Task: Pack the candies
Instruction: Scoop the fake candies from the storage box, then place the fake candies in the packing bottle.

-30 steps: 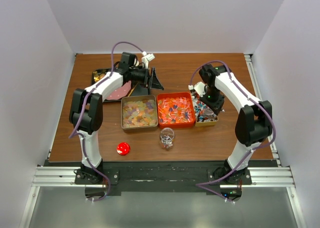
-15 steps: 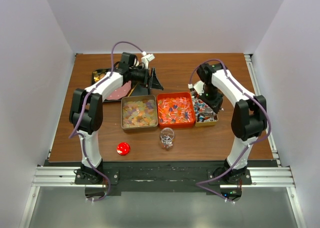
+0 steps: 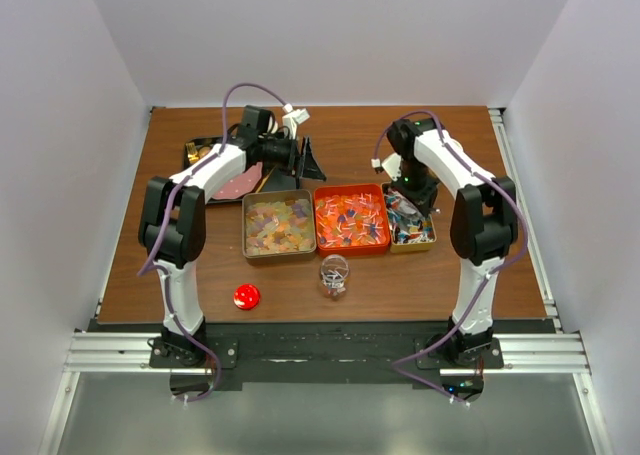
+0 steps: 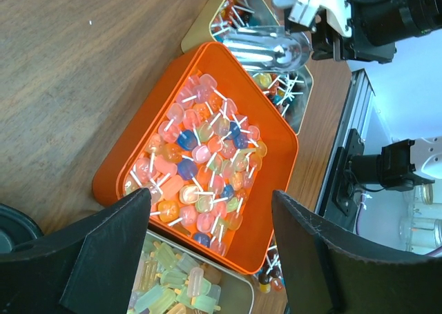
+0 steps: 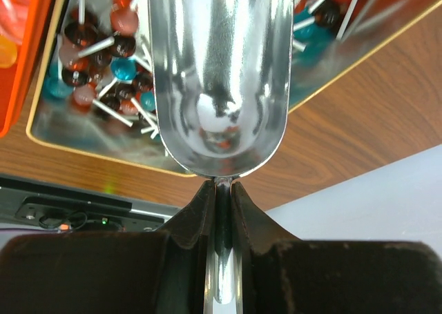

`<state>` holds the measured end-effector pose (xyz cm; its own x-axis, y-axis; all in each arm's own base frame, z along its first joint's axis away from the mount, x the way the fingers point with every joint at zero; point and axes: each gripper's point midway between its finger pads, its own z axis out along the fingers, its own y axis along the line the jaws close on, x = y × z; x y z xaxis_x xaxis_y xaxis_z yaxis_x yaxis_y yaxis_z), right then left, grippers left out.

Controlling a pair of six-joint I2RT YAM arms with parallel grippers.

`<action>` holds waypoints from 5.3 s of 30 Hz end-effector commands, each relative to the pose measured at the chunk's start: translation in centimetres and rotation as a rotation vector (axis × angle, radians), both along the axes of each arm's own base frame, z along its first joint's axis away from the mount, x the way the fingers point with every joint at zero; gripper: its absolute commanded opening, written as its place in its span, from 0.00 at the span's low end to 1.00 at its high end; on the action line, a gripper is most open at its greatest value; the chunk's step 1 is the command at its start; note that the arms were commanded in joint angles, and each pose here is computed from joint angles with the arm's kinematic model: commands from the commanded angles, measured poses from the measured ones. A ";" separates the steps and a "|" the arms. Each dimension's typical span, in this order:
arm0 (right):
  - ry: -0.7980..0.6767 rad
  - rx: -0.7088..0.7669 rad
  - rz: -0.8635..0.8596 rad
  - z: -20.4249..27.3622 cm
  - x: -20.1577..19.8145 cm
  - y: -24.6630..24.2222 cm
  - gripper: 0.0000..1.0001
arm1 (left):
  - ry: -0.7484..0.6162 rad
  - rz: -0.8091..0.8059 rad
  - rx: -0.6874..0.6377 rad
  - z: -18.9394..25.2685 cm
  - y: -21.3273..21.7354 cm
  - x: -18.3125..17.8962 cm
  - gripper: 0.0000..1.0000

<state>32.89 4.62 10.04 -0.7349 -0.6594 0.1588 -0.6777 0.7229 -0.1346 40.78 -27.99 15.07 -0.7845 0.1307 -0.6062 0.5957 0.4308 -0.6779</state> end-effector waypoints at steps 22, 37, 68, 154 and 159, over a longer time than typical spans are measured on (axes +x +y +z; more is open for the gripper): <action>0.206 -0.041 0.016 -0.7 -3.6 1.0 0.00 | -0.092 0.004 0.018 2.0 0.8 -0.1 0.75; 0.147 0.038 -0.027 -2.3 -0.8 2.9 0.00 | -0.099 0.006 0.044 1.5 1.2 -0.6 0.75; -0.063 0.146 -0.066 -4.6 2.9 5.0 0.00 | -0.135 0.006 0.062 2.1 1.3 -0.7 0.75; 0.018 0.024 1.248 11.2 -13.8 8.1 0.00 | -0.365 0.334 0.164 8.7 14.2 -2.6 0.76; 0.002 -0.076 1.296 11.6 -13.3 7.9 0.00 | -0.364 0.343 0.159 8.8 14.5 -2.6 0.76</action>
<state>22.03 17.64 20.75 0.3884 -0.9213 0.0174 -0.8791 -0.3762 -0.2926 38.02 -13.93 22.45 -0.5862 0.0384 -0.8093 0.5764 0.7218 -0.3832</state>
